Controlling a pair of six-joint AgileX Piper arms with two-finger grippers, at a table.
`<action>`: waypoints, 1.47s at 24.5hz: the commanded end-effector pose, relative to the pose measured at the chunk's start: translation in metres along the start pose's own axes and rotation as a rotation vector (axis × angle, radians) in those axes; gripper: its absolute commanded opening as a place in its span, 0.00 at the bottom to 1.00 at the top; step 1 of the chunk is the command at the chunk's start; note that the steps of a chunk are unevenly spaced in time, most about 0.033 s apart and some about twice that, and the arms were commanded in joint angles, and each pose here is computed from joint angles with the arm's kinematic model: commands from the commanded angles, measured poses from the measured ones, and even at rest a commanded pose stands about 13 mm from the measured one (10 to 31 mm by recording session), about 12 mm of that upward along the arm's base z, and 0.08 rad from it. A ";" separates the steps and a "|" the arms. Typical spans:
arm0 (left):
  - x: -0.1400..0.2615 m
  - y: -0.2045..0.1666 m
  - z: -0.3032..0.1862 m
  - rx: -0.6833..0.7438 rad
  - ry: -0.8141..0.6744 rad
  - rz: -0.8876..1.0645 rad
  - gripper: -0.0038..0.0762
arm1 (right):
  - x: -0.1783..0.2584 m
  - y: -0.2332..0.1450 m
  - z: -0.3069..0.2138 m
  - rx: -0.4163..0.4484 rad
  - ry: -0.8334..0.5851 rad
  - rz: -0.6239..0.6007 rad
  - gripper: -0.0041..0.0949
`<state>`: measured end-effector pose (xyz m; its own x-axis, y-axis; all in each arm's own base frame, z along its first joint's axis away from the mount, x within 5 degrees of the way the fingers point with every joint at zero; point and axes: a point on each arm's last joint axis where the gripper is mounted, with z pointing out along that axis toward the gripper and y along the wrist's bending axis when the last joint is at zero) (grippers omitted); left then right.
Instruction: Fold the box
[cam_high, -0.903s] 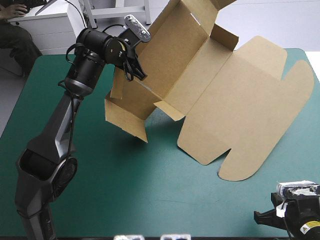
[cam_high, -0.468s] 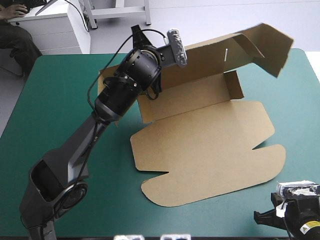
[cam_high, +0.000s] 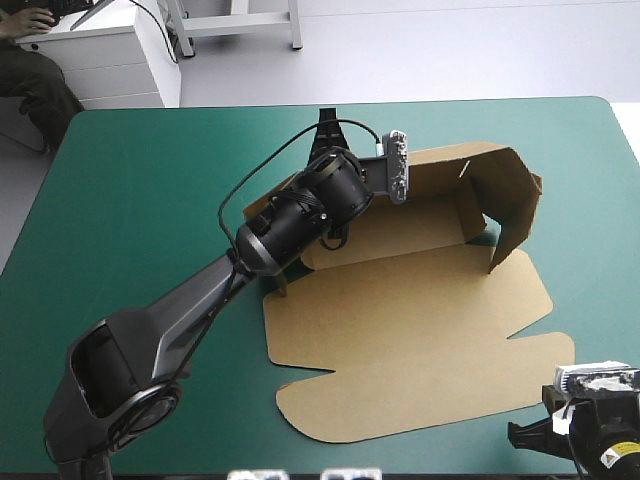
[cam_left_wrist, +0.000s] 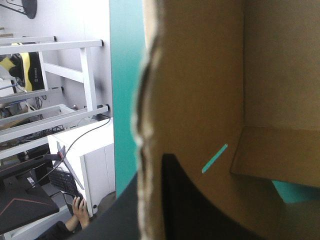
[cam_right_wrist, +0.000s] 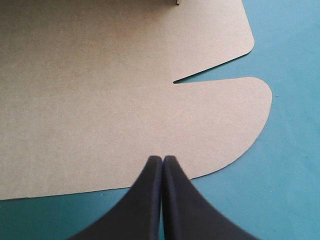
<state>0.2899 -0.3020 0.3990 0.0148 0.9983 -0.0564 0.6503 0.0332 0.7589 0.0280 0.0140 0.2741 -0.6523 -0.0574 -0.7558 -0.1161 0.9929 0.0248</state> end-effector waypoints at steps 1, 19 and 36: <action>0.013 0.011 -0.022 -0.067 -0.004 -0.024 0.04 | -0.010 -0.001 -0.004 0.011 -0.069 -0.016 0.02; -0.025 -0.039 0.004 -0.444 -0.128 0.030 0.04 | -0.012 -0.004 -0.004 0.050 -0.084 -0.059 0.02; -0.022 -0.065 0.011 -0.588 -0.206 0.007 0.04 | -0.136 -0.021 -0.016 0.086 -0.216 -0.017 0.02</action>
<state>0.2632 -0.3340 0.3066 0.1825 0.9804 -0.0748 0.2080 0.0359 0.9775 0.0928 0.0020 0.3545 -0.5809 -0.0676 -0.8111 -0.0759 0.9967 -0.0288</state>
